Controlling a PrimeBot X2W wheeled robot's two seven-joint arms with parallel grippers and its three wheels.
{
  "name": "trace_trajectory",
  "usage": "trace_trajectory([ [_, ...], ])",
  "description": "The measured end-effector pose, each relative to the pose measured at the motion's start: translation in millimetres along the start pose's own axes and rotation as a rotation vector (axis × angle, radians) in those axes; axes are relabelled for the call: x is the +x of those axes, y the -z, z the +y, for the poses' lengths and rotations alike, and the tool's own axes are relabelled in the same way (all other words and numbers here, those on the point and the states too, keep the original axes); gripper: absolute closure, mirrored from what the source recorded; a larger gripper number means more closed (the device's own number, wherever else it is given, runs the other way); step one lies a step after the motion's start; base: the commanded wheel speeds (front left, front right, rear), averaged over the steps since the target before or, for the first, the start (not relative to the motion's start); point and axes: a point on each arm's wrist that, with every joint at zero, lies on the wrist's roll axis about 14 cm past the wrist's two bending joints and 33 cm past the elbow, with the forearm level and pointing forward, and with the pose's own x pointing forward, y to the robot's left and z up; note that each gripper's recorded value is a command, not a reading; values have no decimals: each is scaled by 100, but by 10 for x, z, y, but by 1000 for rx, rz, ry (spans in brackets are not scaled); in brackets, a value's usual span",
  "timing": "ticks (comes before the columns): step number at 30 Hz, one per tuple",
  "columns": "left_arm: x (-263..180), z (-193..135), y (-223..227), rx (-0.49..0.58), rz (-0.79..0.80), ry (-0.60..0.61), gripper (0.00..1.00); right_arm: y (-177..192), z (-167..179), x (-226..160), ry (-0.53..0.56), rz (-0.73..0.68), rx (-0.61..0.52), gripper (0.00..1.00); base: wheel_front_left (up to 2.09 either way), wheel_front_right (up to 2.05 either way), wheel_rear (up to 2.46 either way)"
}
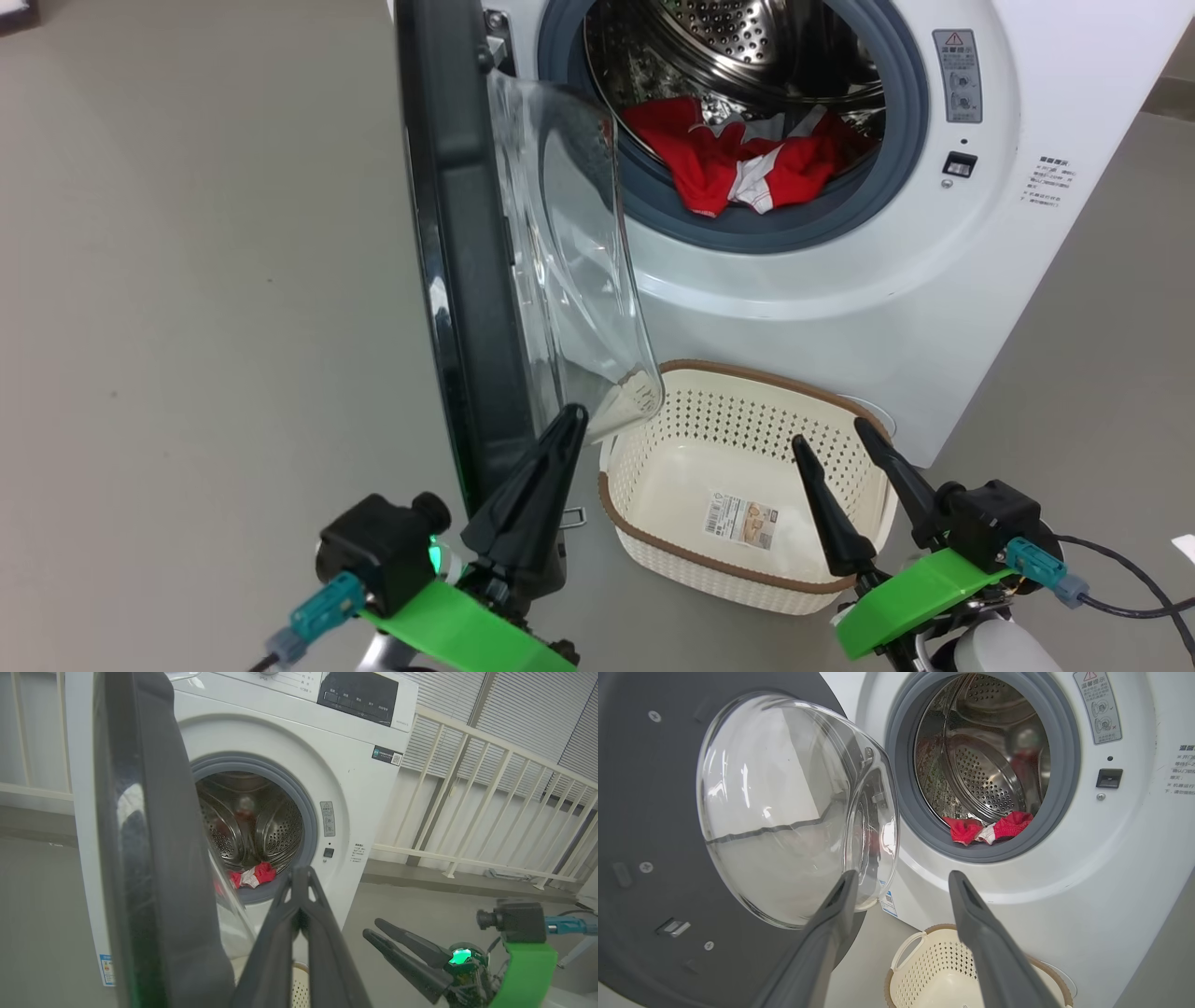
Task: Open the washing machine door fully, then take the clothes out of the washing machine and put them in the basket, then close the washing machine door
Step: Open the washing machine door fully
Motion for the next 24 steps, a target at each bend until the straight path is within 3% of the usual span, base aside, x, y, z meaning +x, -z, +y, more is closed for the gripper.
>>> trace_trajectory([
  [8, -116, 198, 337, 17, 136, -65, 100, -8, -5, -3, 1, -1, -8, 0, 0, 0, 0],
  [24, -235, 391, 422, 3, 172, -160, 100, -29, 38, 39, -15, -10, -8, 0, 0, 0, 0],
])
